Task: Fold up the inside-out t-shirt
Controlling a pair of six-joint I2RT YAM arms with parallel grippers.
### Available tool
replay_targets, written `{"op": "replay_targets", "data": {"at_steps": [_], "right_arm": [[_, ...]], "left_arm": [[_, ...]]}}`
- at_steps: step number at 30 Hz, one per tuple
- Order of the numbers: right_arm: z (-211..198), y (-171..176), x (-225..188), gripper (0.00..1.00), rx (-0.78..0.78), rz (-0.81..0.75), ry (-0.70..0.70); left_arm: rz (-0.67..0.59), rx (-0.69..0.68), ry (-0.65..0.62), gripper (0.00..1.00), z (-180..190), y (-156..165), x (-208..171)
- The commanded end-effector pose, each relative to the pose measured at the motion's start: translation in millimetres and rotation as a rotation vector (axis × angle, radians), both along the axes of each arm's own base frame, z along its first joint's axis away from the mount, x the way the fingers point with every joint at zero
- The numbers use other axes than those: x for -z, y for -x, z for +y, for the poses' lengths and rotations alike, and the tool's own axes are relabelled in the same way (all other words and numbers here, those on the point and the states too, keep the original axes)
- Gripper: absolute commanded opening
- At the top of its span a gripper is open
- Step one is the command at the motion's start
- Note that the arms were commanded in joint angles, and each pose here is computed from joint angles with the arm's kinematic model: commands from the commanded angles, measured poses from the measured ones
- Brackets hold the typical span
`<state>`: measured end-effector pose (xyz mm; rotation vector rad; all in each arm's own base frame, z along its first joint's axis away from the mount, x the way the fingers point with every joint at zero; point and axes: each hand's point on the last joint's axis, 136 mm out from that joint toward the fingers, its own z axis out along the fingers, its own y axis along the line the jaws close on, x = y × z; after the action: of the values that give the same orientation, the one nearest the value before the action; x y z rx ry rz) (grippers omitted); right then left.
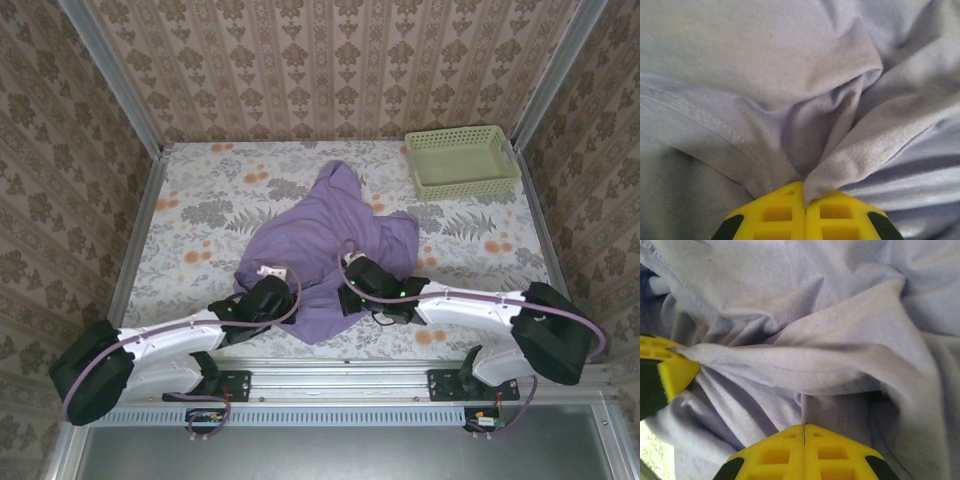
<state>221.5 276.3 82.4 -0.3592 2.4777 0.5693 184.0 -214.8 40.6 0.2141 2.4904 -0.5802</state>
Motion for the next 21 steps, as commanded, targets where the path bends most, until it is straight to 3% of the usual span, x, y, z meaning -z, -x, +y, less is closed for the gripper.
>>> {"op": "replay_targets", "data": {"at_steps": [1,6,13,17,21], "right_arm": [[-25,8,-14,0.00,0.074,-0.014,0.044],[-55,17,-24,0.00,0.145,-0.005,0.103],[-50,31,-54,0.00,0.149,0.017,0.079],[-16,35,-66,0.02,0.106,0.032,-0.016],[-2,34,-66,0.11,0.064,0.045,0.016]], "left_arm": [[0.019,0.013,0.004,0.04,-10,-4,-2],[0.037,0.090,0.010,0.10,-30,-1,0],[-0.035,0.166,0.020,0.25,-54,3,-25],[-0.127,0.138,0.021,0.34,-44,1,-42],[-0.170,0.076,0.018,0.39,-19,-1,-51]]}}
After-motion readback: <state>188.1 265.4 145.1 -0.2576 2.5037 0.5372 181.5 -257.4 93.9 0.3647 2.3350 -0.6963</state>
